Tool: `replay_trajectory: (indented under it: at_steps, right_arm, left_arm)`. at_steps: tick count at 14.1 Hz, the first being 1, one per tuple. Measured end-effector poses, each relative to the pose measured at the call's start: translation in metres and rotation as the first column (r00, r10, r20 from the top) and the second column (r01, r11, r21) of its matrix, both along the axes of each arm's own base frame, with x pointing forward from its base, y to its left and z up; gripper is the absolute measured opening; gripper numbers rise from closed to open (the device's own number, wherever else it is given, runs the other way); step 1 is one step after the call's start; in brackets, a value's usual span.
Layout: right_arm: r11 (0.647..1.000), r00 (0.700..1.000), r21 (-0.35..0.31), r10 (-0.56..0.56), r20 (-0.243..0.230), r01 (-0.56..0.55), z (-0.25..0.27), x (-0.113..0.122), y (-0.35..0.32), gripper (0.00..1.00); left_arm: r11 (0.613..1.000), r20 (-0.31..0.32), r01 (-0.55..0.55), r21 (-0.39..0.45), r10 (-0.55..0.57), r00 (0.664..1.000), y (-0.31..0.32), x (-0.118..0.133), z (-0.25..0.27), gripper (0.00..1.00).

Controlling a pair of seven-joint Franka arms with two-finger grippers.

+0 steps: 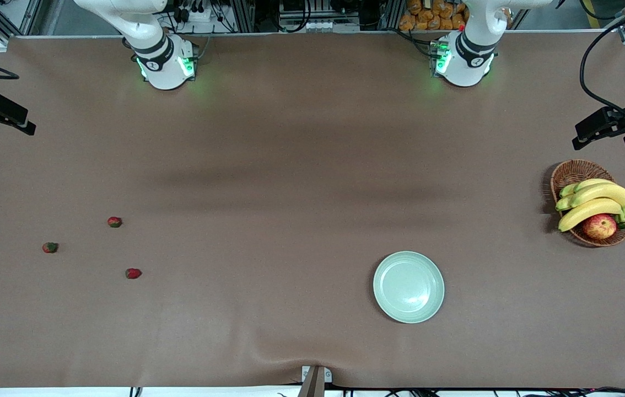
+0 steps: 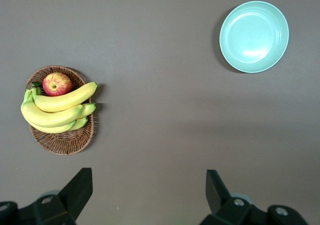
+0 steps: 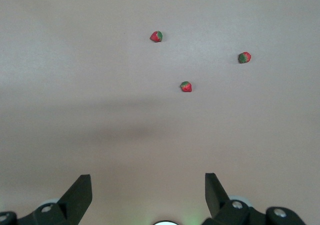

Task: Collect all strawberries into plate

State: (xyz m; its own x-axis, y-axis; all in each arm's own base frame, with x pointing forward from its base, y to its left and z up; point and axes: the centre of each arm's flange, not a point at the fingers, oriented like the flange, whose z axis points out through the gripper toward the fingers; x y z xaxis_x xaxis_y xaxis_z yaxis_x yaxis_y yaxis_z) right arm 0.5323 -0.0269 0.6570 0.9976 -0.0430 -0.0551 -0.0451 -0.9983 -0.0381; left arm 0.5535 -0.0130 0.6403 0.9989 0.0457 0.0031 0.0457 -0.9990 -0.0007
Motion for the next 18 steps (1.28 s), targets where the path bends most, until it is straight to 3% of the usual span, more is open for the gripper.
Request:
replay_trajectory:
  at_steps: [10,12,16,18]
  right_arm:
    - [1.0,0.998,0.003,-0.026,-0.061,0.026,-0.029,0.012,-0.016,1.0]
    - [1.0,0.995,0.004,-0.011,-0.098,0.011,-0.05,0.022,-0.021,1.0]
    - [0.999,0.971,0.025,0.04,-0.234,-0.035,-0.138,0.057,-0.027,1.0]
    - [0.998,0.967,0.031,0.055,-0.25,-0.049,-0.182,0.073,-0.032,1.0]
  left_arm:
    - [1.0,-0.005,0.018,-0.001,-0.018,1.0,-0.01,-0.001,-0.001,1.0]
    - [1.0,-0.011,0.019,-0.001,-0.019,1.0,-0.011,0.001,-0.004,1.0]
    - [1.0,-0.024,0.017,0.0,-0.017,1.0,-0.01,0.005,-0.011,1.0]
    - [1.0,-0.028,0.015,0.001,-0.015,0.999,-0.009,0.006,-0.013,1.0]
